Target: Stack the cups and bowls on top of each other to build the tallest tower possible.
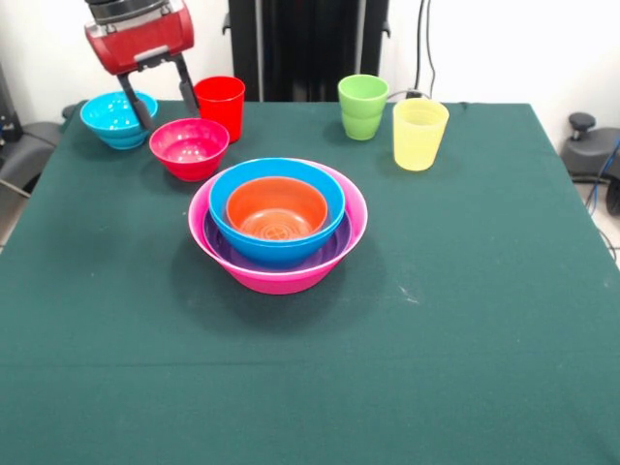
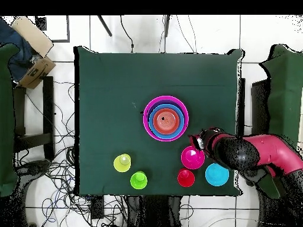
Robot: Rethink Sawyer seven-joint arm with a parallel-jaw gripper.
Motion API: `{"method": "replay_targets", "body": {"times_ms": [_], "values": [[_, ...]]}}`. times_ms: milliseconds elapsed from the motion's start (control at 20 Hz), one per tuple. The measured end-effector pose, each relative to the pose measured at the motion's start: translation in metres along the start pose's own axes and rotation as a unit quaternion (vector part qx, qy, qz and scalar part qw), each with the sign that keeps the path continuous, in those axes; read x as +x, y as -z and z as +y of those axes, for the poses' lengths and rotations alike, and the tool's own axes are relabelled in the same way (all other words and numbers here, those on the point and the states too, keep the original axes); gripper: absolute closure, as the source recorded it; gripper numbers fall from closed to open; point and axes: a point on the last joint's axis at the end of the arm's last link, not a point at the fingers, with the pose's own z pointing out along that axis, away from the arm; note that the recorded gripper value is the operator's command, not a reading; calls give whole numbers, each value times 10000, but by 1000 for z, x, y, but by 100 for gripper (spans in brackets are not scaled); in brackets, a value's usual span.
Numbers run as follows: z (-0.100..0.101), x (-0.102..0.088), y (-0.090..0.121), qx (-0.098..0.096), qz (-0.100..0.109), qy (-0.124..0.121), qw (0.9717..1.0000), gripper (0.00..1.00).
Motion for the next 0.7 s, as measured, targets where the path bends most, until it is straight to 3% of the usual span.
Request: {"method": "replay_targets", "body": {"times_ms": [700], "values": [[-15,19,22,10,-253,-126,9996,0]]}}
